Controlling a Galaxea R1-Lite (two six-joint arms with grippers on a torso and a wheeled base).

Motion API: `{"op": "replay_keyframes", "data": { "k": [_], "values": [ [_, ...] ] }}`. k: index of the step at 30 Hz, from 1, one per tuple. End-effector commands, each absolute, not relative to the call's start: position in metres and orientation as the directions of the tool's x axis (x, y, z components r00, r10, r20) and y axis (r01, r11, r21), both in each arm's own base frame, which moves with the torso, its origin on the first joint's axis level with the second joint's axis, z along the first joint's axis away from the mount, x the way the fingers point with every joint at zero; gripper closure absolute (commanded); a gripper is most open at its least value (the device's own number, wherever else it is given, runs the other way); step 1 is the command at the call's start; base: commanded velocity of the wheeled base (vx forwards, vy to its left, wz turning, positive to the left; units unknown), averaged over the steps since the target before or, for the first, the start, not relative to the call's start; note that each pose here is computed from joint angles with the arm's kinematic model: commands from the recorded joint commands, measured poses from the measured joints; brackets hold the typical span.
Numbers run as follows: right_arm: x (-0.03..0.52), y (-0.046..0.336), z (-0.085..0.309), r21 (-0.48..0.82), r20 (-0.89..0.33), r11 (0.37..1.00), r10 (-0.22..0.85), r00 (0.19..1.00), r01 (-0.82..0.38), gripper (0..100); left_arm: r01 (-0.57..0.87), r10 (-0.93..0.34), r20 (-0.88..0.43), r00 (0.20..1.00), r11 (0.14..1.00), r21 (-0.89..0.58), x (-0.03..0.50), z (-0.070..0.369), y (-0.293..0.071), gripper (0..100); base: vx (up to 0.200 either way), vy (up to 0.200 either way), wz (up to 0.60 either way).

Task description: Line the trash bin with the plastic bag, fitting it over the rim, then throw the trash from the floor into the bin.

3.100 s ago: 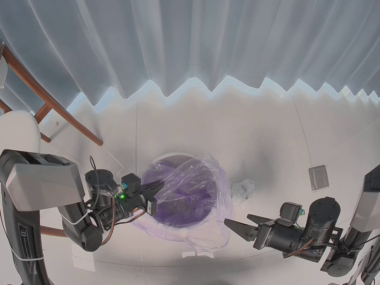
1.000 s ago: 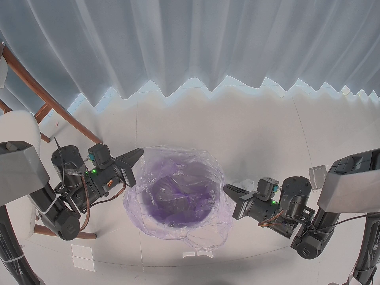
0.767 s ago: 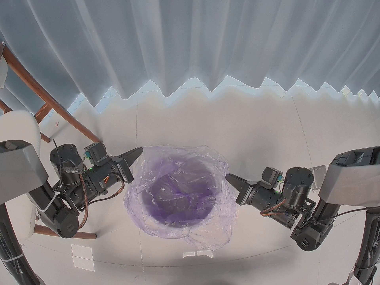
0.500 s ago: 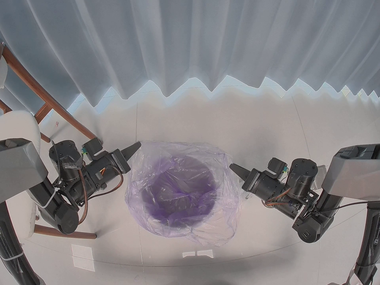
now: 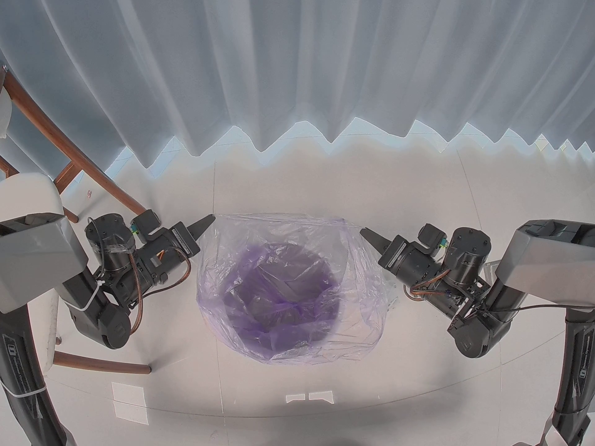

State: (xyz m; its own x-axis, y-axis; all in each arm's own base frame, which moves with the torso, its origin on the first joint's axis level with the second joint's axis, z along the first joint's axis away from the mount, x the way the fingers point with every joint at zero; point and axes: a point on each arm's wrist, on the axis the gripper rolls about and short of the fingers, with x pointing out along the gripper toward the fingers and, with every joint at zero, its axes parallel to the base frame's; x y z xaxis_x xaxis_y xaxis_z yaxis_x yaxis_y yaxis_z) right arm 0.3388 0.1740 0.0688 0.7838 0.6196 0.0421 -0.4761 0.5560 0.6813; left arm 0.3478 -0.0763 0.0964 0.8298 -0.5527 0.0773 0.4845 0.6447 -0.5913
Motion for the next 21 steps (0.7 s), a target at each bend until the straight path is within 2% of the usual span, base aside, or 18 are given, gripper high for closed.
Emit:
{"op": "replay_keyframes", "data": {
  "k": [1, 18, 21],
  "values": [
    [0.353, 0.173, 0.058, 0.683, 0.029, 0.569, 0.607, 0.795, -0.459, 100, 0.452, -0.543, 0.047, 0.839, 0.646, -0.615, 0.360, 0.078, -0.074, 100, 0.000, 0.000, 0.00],
    [0.388, 0.183, 0.045, 0.683, 0.019, 0.577, 0.598, 0.801, -0.448, 100, 0.423, -0.550, 0.018, 0.835, 0.620, -0.661, 0.379, 0.054, -0.068, 100, 0.000, 0.000, 0.00],
    [0.391, 0.185, 0.043, 0.684, 0.012, 0.579, 0.599, 0.800, -0.444, 100, 0.406, -0.548, 0.024, 0.836, 0.590, -0.698, 0.380, 0.055, -0.067, 100, 0.000, 0.000, 0.00]
  ]
}}
